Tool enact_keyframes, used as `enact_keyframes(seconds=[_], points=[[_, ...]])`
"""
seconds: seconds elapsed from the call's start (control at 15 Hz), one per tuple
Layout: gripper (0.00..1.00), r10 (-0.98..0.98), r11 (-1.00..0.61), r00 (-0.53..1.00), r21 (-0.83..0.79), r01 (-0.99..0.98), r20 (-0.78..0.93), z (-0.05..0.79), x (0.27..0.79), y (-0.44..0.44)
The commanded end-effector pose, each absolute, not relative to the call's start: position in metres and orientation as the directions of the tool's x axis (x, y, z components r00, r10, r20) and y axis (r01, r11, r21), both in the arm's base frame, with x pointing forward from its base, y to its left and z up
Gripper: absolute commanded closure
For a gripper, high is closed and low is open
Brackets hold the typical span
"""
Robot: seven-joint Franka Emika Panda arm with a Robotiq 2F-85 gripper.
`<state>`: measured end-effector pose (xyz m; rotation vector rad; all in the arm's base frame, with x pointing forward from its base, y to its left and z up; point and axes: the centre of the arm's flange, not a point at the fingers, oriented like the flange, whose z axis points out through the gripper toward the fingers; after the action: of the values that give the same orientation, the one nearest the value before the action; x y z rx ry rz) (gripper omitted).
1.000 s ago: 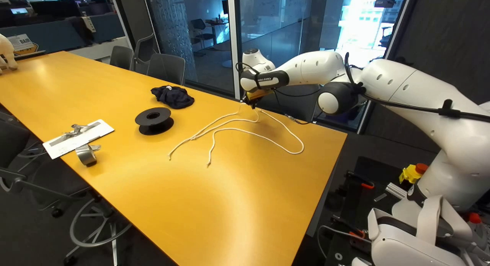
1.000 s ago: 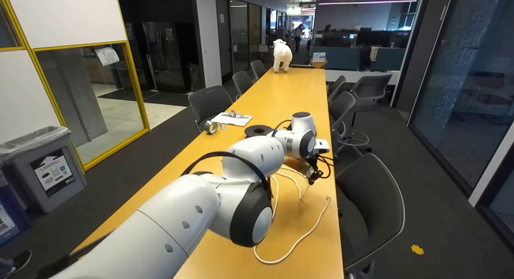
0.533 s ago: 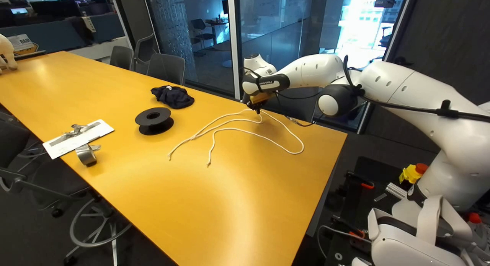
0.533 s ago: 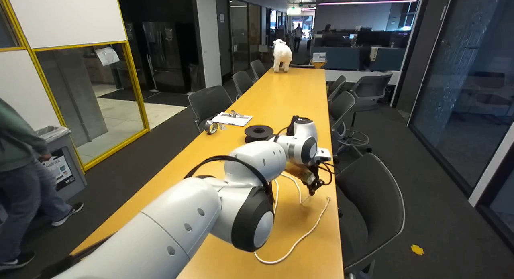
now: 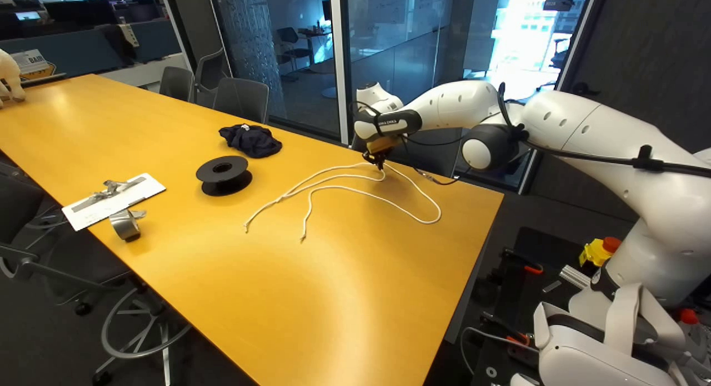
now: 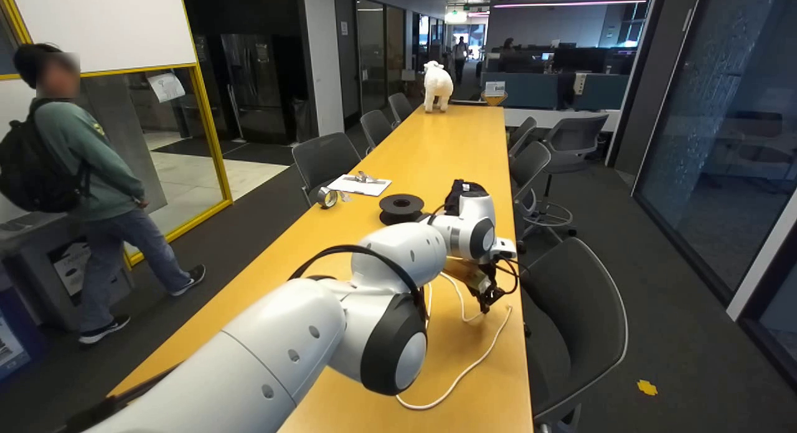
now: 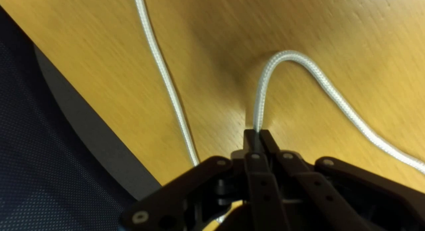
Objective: Separate the two white ropes
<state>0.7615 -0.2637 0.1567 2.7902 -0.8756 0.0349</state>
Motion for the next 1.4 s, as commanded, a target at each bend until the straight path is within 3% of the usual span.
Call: enact_keyframes(seconds=[0.0, 0.27, 0.33, 0.47, 1.0, 1.33], points=[[0.99, -0.573, -0.791, 0.816, 0.212, -0.574, 0.076, 0.154, 0.807, -0.282], [0.99, -0.576, -0.789, 0.814, 0.213, -0.576, 0.069, 0.153, 0.806, -0.282], [0.71, -0.577, -0.790, 0.814, 0.209, -0.576, 0.063, 0.155, 0.805, -0.283], [0.64, -0.565, -0.802, 0.824, 0.200, -0.563, 0.053, 0.161, 0.801, -0.281], [0.04, -0.323, -0.943, 0.946, 0.087, -0.321, -0.016, 0.236, 0.739, -0.247], [0.00, -0.105, -0.994, 0.991, -0.028, -0.107, -0.082, 0.315, 0.712, -0.223]])
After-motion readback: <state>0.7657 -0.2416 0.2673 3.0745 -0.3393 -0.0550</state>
